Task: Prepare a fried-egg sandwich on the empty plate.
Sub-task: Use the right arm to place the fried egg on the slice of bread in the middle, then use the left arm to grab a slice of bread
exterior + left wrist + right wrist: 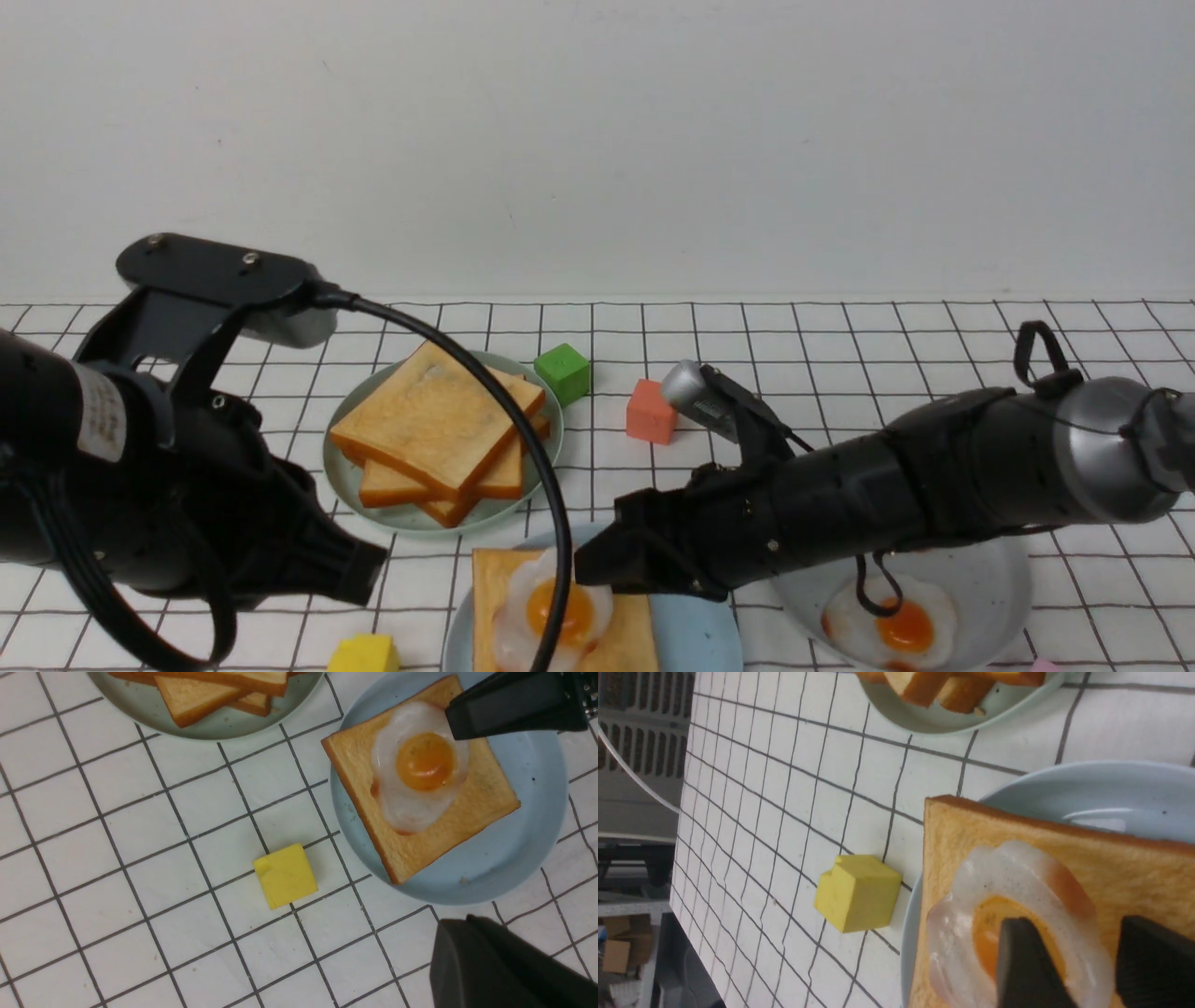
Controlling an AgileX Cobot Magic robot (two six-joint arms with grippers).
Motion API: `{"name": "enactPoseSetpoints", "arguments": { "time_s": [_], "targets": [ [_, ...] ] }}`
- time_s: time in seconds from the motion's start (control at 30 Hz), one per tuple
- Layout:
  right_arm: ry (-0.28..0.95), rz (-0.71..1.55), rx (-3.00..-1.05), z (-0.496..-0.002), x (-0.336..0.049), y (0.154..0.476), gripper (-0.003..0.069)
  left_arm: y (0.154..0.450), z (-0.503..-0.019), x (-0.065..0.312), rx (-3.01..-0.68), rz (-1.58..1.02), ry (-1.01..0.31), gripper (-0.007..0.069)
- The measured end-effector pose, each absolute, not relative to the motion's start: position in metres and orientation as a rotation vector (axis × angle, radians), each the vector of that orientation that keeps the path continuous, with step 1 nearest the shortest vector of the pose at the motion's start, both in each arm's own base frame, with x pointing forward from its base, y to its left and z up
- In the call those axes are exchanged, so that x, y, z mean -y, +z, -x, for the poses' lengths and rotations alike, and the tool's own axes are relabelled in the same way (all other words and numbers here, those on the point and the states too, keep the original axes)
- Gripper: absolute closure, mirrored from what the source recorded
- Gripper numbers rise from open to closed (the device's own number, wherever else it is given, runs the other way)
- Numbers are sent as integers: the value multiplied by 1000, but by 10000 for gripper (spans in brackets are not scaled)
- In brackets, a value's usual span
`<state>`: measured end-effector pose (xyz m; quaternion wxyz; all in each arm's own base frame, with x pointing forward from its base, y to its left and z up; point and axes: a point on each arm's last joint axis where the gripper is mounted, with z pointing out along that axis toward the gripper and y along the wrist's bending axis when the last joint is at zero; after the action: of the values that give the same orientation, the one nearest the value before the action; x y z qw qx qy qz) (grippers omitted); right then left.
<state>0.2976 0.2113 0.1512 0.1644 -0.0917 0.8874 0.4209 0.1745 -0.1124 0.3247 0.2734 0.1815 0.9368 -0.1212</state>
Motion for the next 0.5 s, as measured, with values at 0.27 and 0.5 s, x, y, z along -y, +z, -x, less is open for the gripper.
{"name": "enactPoseSetpoints", "arguments": {
  "time_s": [0.27, 0.5],
  "targets": [
    [1072, 511, -2482, -280, -200, 205, 38, 328, -183, 117, -2435, -448, -367, 608],
    [715, 637, -2588, -255, -169, 284, 79, 304, -217, 132, -2447, -285, -400, 604]
  ]
}}
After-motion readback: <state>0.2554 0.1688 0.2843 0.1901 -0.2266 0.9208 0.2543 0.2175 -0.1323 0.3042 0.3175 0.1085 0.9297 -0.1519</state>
